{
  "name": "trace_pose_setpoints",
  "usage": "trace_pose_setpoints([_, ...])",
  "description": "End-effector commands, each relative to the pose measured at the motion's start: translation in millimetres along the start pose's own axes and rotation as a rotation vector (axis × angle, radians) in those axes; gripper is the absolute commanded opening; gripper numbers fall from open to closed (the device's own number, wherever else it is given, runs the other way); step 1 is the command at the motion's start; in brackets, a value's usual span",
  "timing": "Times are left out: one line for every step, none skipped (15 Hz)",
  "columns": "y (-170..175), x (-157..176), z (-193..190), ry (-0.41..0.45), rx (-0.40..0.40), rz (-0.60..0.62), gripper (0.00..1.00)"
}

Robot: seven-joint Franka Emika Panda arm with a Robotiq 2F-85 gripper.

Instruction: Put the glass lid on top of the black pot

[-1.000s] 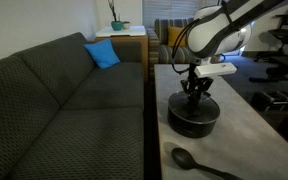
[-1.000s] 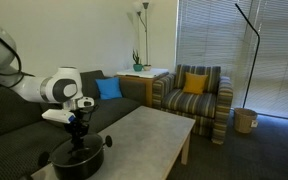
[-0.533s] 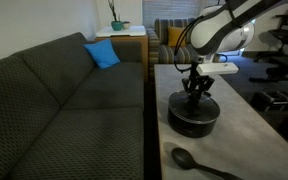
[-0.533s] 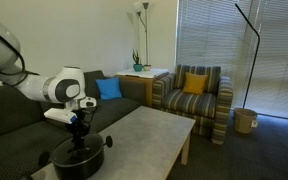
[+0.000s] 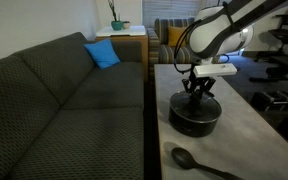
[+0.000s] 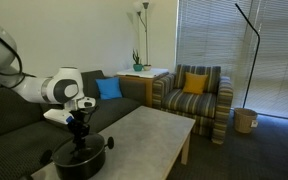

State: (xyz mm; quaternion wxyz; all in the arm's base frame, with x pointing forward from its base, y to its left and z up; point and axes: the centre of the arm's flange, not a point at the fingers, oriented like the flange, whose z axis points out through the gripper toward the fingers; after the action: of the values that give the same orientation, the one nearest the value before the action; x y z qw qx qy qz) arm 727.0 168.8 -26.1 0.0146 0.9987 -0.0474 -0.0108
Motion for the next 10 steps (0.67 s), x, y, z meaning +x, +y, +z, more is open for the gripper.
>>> trace_pose_setpoints([2.8,16.2,27.5,-0.006,-0.029,0.036,0.14])
trace_pose_setpoints([3.5,15.8,27.1,-0.006,-0.026,0.041,0.14])
trace_pose_setpoints([4.7,15.0,26.7,-0.006,-0.023,0.047,0.14])
trace_pose_setpoints([3.5,12.3,24.7,-0.005,-0.021,0.052,0.64])
trace_pose_setpoints([4.5,8.0,20.5,0.001,-0.022,0.055,0.65])
trace_pose_setpoints([6.5,3.5,18.5,0.0,-0.03,0.063,0.71])
trace_pose_setpoints([10.0,-3.8,14.1,-0.002,-0.037,0.067,0.77])
trace_pose_setpoints([12.2,-8.4,11.2,0.0,-0.042,0.068,0.85])
trace_pose_setpoints([14.4,-15.2,5.9,0.008,-0.05,0.07,0.93])
trace_pose_setpoints([15.5,-20.7,1.2,0.015,-0.055,0.065,0.98])
